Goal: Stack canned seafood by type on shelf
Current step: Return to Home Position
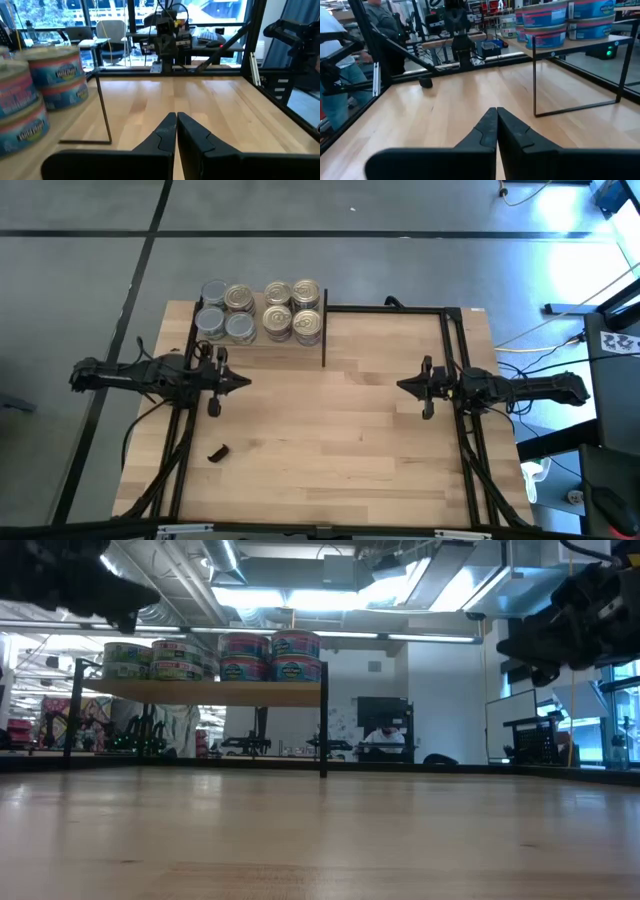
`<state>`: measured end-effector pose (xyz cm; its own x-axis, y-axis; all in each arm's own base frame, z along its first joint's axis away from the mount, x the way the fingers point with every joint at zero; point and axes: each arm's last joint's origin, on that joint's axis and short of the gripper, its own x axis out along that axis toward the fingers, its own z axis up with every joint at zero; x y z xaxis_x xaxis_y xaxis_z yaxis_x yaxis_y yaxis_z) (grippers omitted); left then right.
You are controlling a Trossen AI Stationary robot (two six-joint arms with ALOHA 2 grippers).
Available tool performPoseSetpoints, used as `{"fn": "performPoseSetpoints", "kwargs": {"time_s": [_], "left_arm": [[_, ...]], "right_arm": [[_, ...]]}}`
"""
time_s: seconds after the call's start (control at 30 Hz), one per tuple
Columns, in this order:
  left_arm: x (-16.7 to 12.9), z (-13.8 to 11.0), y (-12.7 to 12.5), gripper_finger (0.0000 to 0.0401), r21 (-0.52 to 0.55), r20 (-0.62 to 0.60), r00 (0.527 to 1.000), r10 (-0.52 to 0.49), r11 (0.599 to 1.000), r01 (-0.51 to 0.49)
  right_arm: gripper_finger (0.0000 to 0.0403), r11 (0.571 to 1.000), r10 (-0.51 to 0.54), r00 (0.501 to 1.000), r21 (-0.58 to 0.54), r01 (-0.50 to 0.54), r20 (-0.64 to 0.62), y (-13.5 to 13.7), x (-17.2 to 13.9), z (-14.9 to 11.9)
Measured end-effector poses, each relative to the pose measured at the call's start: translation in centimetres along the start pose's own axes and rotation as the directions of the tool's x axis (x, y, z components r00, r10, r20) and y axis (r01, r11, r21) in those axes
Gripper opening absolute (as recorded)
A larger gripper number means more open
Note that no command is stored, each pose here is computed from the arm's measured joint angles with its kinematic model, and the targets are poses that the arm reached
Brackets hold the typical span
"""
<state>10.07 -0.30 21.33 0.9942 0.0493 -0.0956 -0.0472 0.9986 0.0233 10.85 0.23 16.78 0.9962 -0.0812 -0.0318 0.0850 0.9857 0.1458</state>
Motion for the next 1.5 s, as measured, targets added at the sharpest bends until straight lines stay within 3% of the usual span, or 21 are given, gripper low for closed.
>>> {"fn": "performPoseSetpoints", "kwargs": {"time_s": [0.33, 0.57, 1.5], "left_arm": [[-0.3, -4.1, 0.0, 0.001, -0.059, 0.038, 0.999, -0.002, 0.998, 0.004], [0.1, -4.7, -0.3, 0.001, -0.064, 0.113, 0.991, -0.072, 0.995, 0.079], [0.1, -4.7, -0.3, 0.001, -0.065, 0.106, 0.991, -0.078, 0.994, 0.085]], "right_arm": [[0.0013, 1.0, -0.001, 0.999, 0.013, 0.0, 0.041, -0.1, -0.8, 0.0], [0.0016, 1.0, -0.002, 0.999, 0.02, 0.001, 0.043, -0.1, -0.9, 0.0], [0.0017, 0.999, -0.019, 0.999, 0.035, 0.017, 0.045, -0.2, -0.8, 0.0]]}}
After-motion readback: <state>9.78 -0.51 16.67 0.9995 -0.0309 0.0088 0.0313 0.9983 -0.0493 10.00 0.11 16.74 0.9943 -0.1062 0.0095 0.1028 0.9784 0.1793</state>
